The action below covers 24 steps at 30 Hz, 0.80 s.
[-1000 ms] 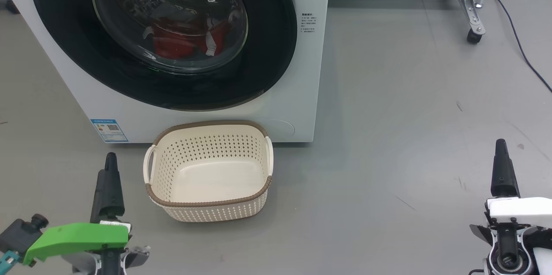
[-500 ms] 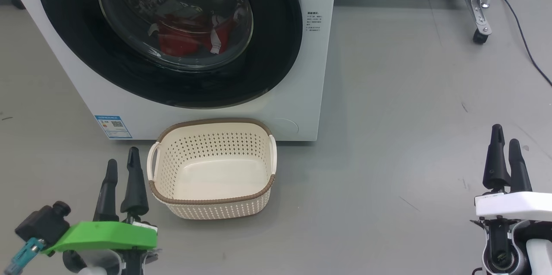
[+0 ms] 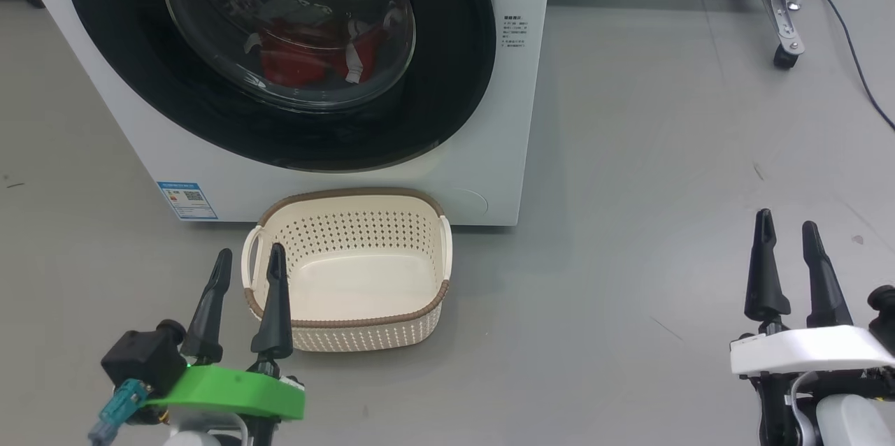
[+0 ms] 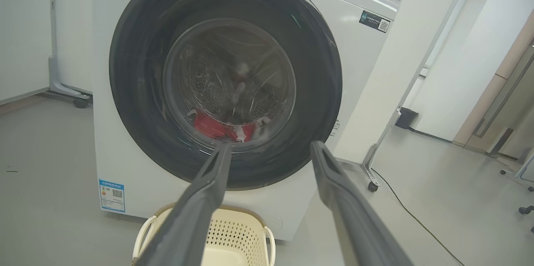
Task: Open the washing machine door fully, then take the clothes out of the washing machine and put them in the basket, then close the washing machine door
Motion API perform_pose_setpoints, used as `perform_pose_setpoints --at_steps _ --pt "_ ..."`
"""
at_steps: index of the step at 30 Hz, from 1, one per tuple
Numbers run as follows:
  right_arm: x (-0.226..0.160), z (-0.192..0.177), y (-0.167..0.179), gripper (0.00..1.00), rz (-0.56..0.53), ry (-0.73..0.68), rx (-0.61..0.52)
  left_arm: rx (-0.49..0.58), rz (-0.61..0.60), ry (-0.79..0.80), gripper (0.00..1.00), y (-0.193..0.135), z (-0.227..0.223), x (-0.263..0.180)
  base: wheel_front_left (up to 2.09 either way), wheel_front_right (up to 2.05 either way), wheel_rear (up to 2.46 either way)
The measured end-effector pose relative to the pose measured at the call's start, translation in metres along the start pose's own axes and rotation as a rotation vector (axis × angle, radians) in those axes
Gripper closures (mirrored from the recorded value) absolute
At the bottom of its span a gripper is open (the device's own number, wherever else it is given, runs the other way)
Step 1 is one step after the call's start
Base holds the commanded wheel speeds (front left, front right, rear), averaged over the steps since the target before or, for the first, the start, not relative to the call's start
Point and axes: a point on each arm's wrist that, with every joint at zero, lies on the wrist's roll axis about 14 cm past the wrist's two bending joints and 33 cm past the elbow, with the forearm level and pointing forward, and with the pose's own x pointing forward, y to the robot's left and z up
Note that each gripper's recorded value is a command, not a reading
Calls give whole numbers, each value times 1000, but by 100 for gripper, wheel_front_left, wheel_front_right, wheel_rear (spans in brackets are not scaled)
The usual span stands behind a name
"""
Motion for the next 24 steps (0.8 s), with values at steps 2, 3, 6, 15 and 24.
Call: perform_pose_setpoints --at_steps 2,3,6,15,24 --pt "-1 -3 4 0 17 5 -34 31 -7 1 0 -1 -1 0 0 0 0" --pt "-1 -5 6 0 24 10 -51 54 -14 3 0 -2 -2 -1 0 0 0" --pt "-1 -8 11 0 51 14 -114 141 -50 11 0 -11 -7 -1 0 0 0" --pt "-4 -24 17 0 88 54 -205 252 -62 59 0 -13 -25 -6 0 0 0" --pt "-14 -43 4 0 42 121 -220 258 -14 133 0 -1 -47 -16 0 0 0"
